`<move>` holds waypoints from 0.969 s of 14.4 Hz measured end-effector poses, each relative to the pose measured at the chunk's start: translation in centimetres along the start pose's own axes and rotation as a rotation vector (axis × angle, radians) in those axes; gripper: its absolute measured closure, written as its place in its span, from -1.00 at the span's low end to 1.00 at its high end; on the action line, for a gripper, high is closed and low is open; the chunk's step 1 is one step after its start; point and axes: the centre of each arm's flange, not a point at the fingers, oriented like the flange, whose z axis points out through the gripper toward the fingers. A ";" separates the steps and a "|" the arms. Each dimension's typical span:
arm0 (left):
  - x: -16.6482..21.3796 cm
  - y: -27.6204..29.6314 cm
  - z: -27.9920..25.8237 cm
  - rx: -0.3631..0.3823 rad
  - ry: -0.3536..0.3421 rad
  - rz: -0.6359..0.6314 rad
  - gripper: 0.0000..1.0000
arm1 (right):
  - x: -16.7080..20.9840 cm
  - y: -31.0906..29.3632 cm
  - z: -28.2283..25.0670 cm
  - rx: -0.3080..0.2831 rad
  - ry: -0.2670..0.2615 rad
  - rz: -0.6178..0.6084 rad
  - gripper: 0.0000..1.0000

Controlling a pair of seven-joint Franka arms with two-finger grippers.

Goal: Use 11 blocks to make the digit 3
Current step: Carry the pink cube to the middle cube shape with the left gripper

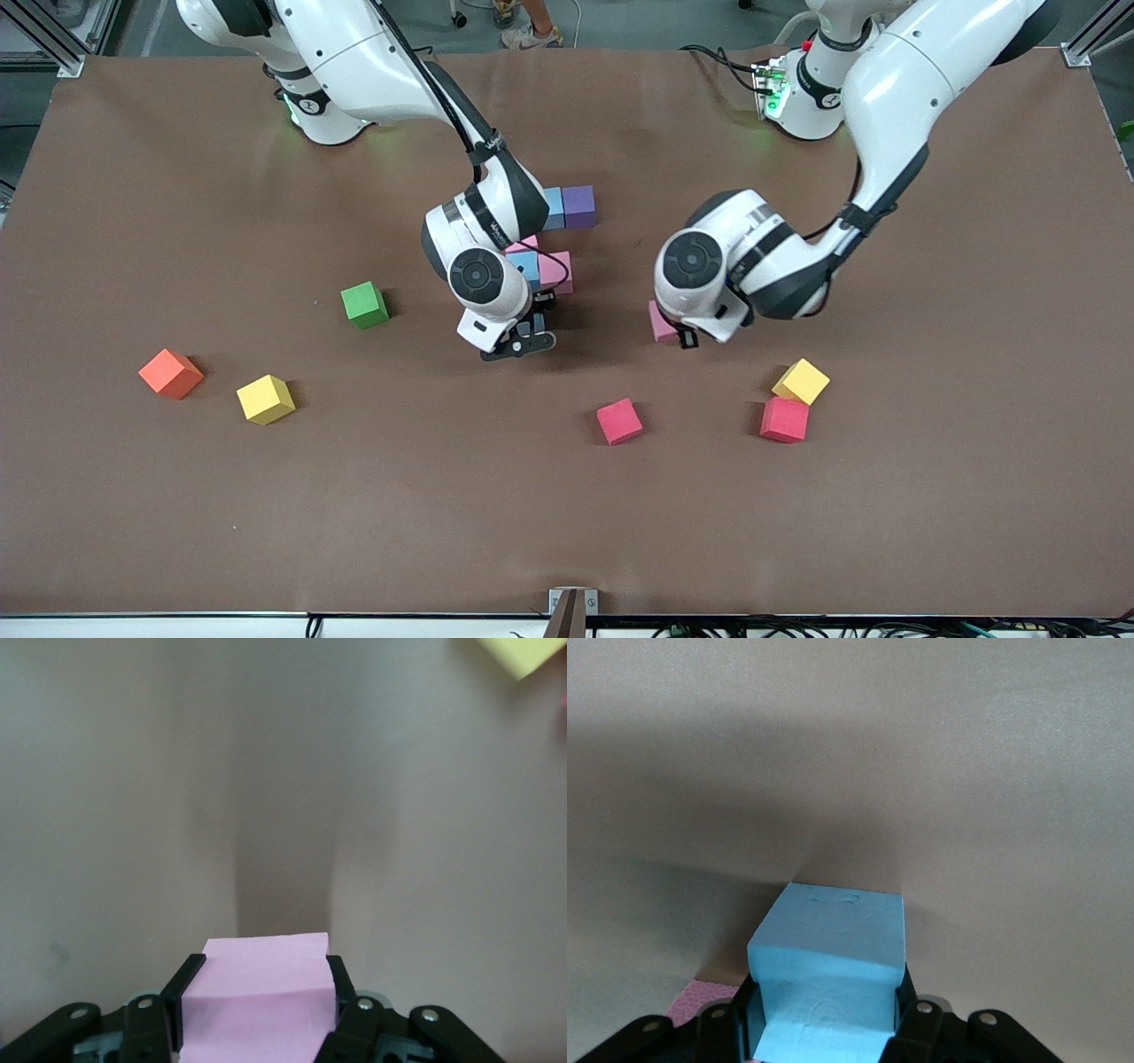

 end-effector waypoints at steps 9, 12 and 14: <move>-6.5 -9.2 1.9 -0.073 -0.073 0.085 0.70 | -0.5 -0.1 0.2 0.002 -0.001 -0.003 -0.16; -8.4 -12.3 2.6 -0.083 -0.062 0.138 0.70 | -0.6 -0.2 0.2 0.003 -0.003 -0.004 -0.16; -8.9 -13.6 3.3 -0.103 -0.048 0.169 0.70 | -0.8 -0.2 0.3 0.003 -0.004 -0.005 -0.16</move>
